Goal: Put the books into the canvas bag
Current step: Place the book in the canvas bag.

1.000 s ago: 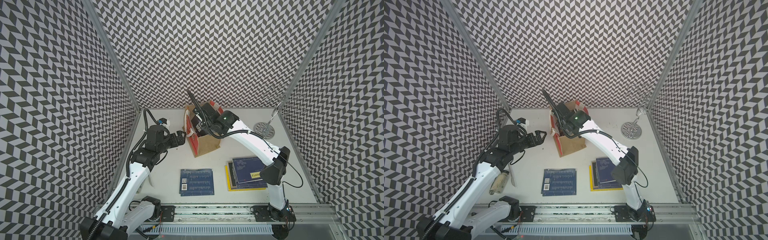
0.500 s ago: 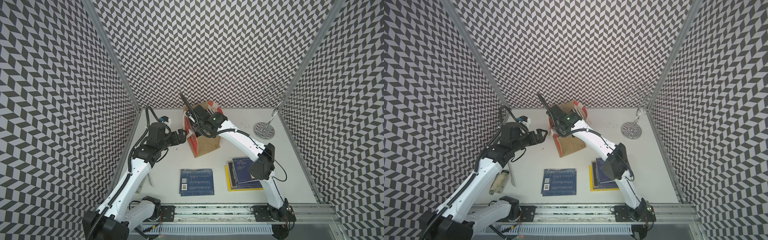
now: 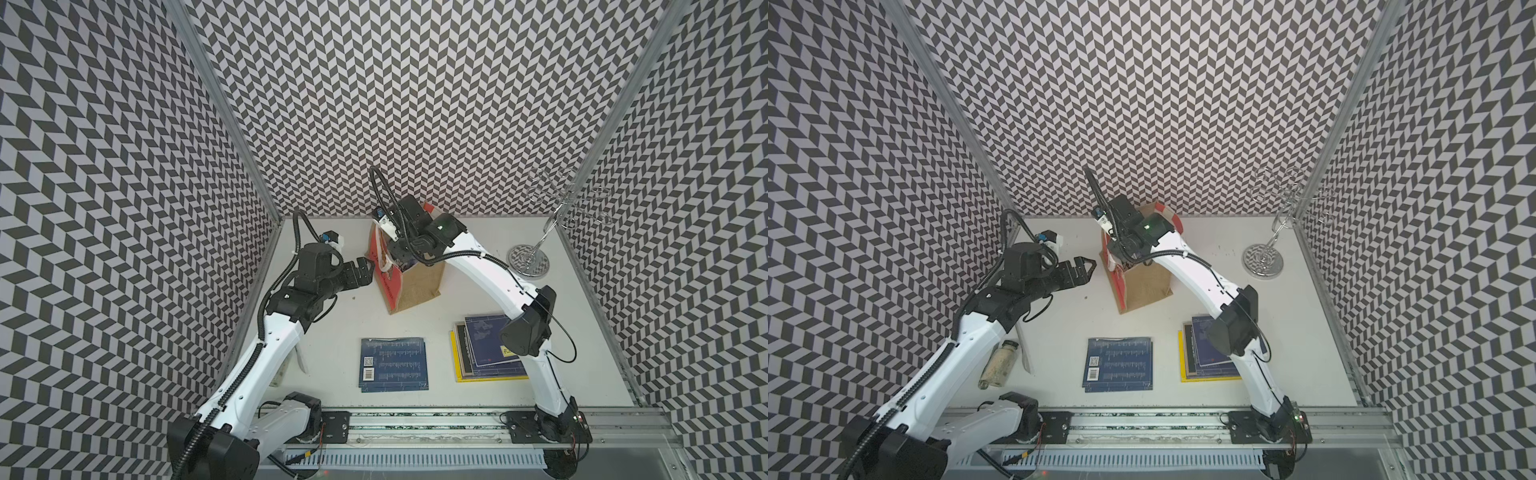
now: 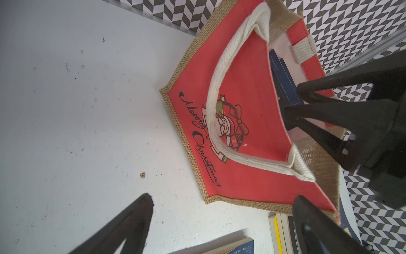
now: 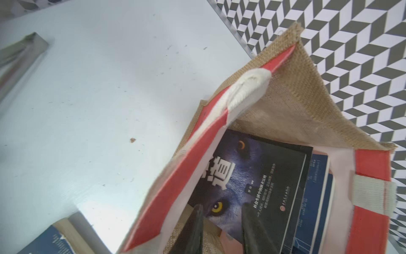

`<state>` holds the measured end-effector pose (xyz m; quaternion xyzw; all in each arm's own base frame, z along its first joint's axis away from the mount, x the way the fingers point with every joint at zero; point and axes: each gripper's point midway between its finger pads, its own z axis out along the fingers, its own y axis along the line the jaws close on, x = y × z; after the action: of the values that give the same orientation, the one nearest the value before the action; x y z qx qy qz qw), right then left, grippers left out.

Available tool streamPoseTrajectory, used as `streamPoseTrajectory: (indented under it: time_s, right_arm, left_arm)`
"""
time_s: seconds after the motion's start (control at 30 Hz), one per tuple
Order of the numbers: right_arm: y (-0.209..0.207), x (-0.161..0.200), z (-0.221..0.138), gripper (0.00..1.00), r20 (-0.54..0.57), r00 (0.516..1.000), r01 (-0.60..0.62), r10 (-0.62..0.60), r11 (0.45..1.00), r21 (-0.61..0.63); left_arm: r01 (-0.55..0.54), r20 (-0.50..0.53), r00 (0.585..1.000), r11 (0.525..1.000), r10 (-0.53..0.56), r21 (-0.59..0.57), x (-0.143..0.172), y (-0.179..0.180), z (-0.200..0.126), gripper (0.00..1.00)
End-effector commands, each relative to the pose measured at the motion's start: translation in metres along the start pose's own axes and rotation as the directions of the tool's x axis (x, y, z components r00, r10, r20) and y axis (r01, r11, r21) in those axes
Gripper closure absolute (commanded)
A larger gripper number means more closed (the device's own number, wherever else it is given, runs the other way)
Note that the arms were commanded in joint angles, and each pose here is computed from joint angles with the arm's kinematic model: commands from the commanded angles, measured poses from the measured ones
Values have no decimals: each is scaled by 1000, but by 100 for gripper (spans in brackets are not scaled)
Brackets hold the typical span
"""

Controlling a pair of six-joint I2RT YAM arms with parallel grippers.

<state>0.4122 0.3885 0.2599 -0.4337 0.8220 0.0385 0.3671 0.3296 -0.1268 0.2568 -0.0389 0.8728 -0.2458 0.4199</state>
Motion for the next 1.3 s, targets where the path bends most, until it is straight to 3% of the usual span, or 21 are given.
streamPoseTrajectory:
  time_s: [0.0,0.23,0.43,0.63,0.87,0.93,0.97,1.13,1.27]
  right_arm:
    - [19,-22,-5,66,85,996,-3,9,997,-75]
    - [36,-24,-7,59,93,995,-10,23,989,-145]
    - [34,-21,-15,42,102,994,-30,43,991,-132]
    - [-10,-10,-32,33,122,981,-144,150,988,-63]
    - [-36,-7,-90,23,225,943,-245,246,969,-34]
    - [-25,3,-109,13,227,938,-248,262,965,-89]
    - [-17,10,-118,0,226,934,-252,276,959,-129]
    - [37,66,-159,1,281,883,-280,377,902,-328]
    - [96,109,-182,1,259,843,-281,472,796,-537]
  left_arm:
    - [-11,51,999,1000,10,12,-22,-7,-7,3]
    - [4,75,997,995,-11,95,-44,-25,-2,5]
    - [49,59,997,988,-58,144,-45,-31,11,5]
    - [74,33,996,985,-80,156,-34,-28,17,6]
    - [100,-41,995,989,-96,106,5,-7,23,5]
    - [126,-76,990,988,-119,88,24,2,25,5]
    - [141,-91,987,987,-134,77,35,8,25,5]
    - [232,-141,963,973,-228,10,86,34,19,5]
    - [302,-161,939,952,-304,-40,122,52,13,5]
